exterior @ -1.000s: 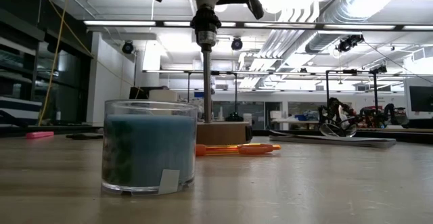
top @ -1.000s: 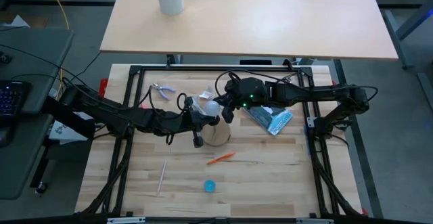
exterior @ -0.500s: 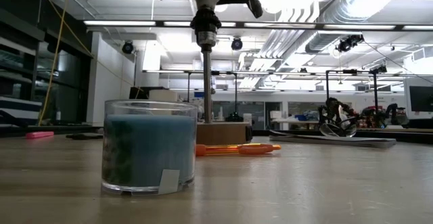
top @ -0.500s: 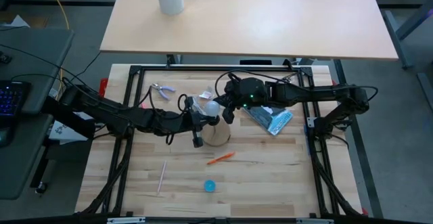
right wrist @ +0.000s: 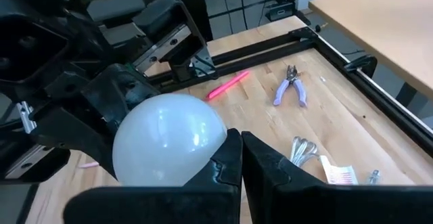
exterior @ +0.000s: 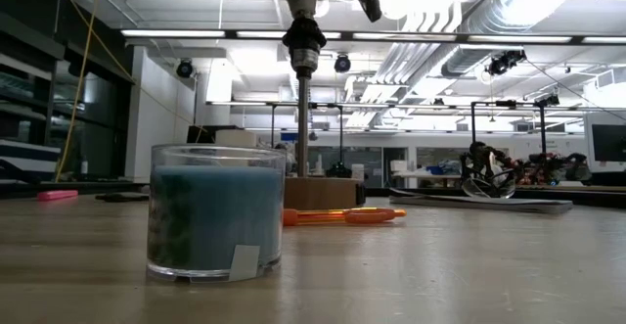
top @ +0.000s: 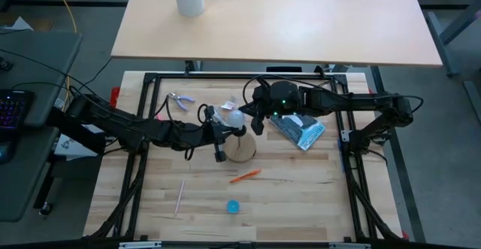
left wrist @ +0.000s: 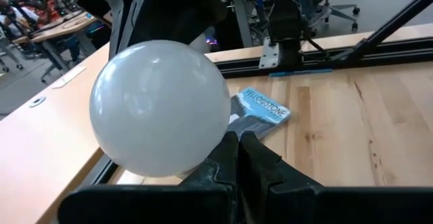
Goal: Screw lightbulb
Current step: Insert the light bulb into the lamp
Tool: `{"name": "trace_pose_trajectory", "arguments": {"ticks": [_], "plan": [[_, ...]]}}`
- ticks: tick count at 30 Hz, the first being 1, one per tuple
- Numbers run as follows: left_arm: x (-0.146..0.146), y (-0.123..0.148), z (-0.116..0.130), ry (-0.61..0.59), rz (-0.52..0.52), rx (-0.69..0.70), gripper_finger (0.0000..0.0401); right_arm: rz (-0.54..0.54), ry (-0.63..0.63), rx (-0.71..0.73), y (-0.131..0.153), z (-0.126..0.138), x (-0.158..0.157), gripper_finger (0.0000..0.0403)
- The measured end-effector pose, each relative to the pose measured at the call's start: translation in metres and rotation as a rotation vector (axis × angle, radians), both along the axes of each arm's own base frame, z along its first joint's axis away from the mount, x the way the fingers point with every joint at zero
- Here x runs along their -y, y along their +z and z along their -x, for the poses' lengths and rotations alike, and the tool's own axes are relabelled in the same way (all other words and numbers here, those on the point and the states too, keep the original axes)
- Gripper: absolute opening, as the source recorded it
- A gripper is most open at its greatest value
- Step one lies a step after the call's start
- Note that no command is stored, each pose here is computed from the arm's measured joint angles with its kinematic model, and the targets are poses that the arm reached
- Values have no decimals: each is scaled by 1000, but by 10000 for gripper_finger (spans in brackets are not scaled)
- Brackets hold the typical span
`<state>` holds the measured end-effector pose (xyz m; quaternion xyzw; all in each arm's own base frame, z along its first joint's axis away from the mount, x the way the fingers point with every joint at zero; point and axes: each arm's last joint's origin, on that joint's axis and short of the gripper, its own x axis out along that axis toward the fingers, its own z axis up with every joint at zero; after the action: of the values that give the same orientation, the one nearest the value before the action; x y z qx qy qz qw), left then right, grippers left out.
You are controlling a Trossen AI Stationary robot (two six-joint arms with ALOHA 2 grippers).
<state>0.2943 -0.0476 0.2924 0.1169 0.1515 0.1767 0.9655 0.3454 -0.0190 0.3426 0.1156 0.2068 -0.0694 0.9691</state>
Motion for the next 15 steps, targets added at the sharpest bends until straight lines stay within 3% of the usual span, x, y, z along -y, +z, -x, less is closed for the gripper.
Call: {"name": "trace_pose_trajectory", "arguments": {"ticks": [15], "plan": [[1, -4, 1, -45, 25, -35, 0, -3, -24, -24, -6, -4, -6, 0]]}}
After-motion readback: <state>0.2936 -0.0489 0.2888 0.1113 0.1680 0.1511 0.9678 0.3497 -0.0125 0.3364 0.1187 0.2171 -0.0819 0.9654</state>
